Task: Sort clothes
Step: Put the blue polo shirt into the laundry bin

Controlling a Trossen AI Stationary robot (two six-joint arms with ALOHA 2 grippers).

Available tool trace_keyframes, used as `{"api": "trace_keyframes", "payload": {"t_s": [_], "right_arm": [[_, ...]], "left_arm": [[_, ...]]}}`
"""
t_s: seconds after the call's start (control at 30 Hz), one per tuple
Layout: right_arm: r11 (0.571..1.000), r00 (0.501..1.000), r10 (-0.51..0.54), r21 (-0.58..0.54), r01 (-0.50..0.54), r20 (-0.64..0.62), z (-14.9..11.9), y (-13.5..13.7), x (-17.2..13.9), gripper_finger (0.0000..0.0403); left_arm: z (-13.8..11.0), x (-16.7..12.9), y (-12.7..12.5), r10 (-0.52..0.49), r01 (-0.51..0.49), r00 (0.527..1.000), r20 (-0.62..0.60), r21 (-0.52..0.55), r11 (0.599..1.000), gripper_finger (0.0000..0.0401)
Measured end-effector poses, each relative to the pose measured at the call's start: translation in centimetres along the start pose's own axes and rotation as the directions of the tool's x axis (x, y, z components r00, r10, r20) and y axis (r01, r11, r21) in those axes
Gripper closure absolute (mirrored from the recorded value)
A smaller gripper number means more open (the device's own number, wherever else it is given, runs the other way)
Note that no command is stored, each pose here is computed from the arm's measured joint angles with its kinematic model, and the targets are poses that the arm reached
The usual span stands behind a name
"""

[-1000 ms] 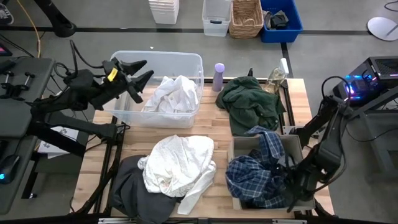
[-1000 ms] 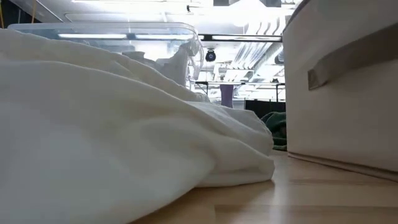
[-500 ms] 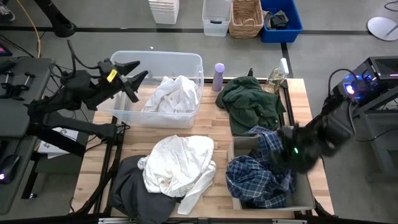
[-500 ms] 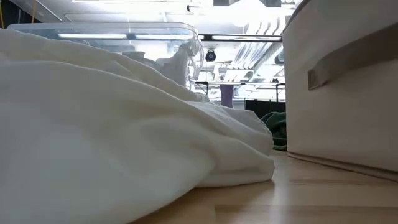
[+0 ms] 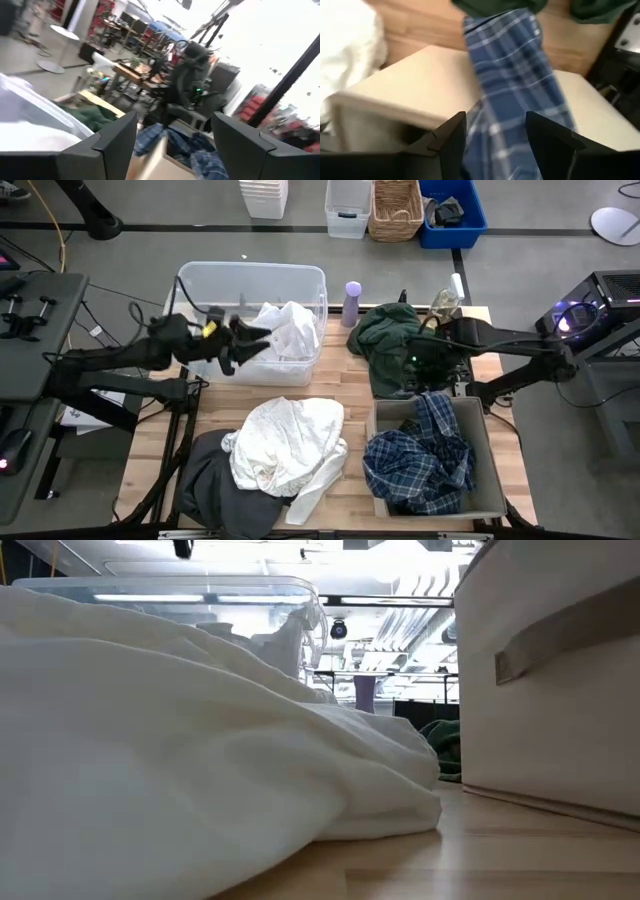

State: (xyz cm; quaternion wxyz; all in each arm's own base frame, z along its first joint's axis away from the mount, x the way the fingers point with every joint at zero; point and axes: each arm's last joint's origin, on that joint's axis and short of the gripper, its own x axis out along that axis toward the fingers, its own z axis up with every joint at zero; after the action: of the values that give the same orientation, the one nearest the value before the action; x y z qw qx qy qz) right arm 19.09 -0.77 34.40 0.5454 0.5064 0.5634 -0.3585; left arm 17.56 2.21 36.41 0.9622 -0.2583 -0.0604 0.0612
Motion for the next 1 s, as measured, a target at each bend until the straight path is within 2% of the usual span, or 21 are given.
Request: {"api": "trace_keyframes", "payload": {"t_s": [0.17, 0.43, 0.5, 0.53, 0.6, 0.63, 0.67, 0.83, 0.93, 1.0], "right_arm": [[0.998, 0.998, -0.066, 0.014, 0.066, -0.007, 1.1, -0.7, 1.8, 0.0204], [0.995, 0.995, -0.086, -0.051, 0.083, -0.059, 1.4, -0.9, 4.1, 0.0209], [0.994, 0.993, -0.097, -0.056, 0.093, -0.063, 1.5, -1.0, 4.5, 0.0236], [0.994, 0.993, -0.095, -0.059, 0.091, -0.063, 1.5, -1.0, 4.6, 0.0263], [0.994, 0.995, -0.069, -0.085, 0.064, -0.068, 1.6, -0.7, 4.6, 0.0341], [0.994, 0.996, -0.048, -0.105, 0.041, -0.069, 1.6, -0.5, 4.5, 0.0371], [0.993, 0.998, -0.027, -0.113, 0.019, -0.064, 1.5, -0.3, 4.1, 0.0384], [0.977, 0.993, 0.117, -0.175, -0.12, -0.028, 0.2, 1.0, -0.1, 0.04], [0.946, 0.976, 0.216, -0.243, -0.213, -0.015, -2.1, 1.7, -3.4, 0.0402], [0.936, 0.97, 0.241, -0.264, -0.235, -0.009, -4.0, 1.6, -5.0, 0.0402]], "left_arm": [[-1.9, 0.2, 0.6, -0.04, 0.043, 0.999, 0.036, -0.071, 0.997, 0.0156], [-2.3, 0.2, 0.6, -0.054, 0.058, 0.998, 0.037, -0.102, 0.993, 0.0156], [-2.2, 0.2, 0.6, -0.049, 0.053, 0.998, 0.045, -0.102, 0.993, 0.0156], [-2.2, 0.2, 0.6, -0.043, 0.048, 0.998, 0.049, -0.102, 0.994, 0.0156], [-2.1, 0.2, 0.6, -0.034, 0.041, 0.997, 0.066, -0.103, 0.994, 0.0156], [-2.0, 0.2, 0.6, -0.025, 0.032, 0.997, 0.076, -0.1, 0.994, 0.0156], [-2.0, 0.2, 0.6, -0.016, 0.024, 0.996, 0.085, -0.096, 0.995, 0.0156], [-1.4, 0.1, 0.6, 0.01, 0.0, 0.988, 0.156, -0.069, 0.998, 0.0156], [-1.0, 0.1, 0.9, 0.031, -0.02, 0.98, 0.195, -0.055, 0.998, 0.0156], [-0.8, 0.1, 1.0, 0.043, -0.033, 0.976, 0.215, -0.053, 0.998, 0.0156]]}}
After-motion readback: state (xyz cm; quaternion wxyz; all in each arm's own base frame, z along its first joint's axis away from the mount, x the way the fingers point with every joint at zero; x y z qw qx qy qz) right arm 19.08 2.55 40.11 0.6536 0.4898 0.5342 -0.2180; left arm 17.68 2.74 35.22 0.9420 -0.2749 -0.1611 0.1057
